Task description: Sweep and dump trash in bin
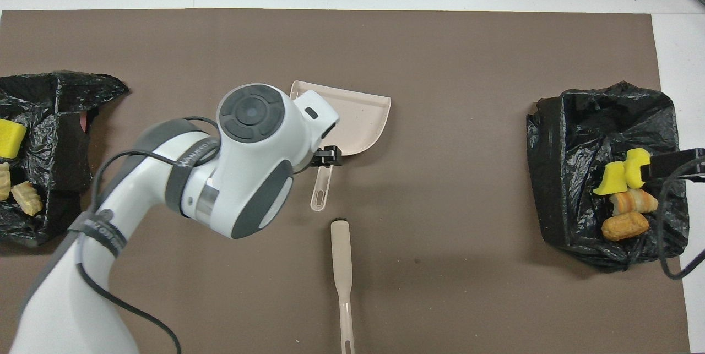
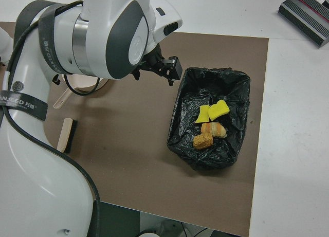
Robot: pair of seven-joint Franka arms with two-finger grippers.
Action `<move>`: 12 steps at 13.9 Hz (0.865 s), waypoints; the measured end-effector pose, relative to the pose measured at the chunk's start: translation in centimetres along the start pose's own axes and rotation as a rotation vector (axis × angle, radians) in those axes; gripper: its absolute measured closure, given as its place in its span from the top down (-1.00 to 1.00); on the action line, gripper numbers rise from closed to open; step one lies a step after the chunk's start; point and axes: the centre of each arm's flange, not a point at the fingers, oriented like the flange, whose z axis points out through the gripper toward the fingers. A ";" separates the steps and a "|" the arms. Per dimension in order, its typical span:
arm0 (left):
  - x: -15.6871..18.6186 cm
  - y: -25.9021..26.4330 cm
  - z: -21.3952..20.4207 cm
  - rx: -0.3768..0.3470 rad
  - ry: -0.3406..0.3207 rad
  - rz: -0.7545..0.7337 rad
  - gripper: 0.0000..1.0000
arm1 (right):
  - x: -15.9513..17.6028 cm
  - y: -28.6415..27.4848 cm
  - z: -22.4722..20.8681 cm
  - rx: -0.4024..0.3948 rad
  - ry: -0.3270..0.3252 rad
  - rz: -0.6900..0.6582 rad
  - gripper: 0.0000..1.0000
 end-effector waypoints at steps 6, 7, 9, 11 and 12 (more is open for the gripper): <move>1.8 -10.9 -8.9 -0.003 0.006 0.018 1.00 | 0.0 0.0 0.0 0.000 0.000 0.000 1.00; 2.1 -12.5 -9.9 -0.002 0.004 0.021 1.00 | 0.0 0.0 0.0 0.000 0.000 0.000 1.00; 2.4 -16.4 -11.6 -0.001 0.000 0.049 1.00 | 0.0 0.0 0.0 0.000 0.000 0.000 1.00; 2.4 -21.1 -13.1 -0.001 -0.001 0.086 1.00 | 0.0 0.0 0.0 0.000 0.000 0.000 1.00; 2.3 -23.4 -13.9 -0.002 0.005 0.093 1.00 | 0.0 0.0 0.0 0.000 0.000 0.000 1.00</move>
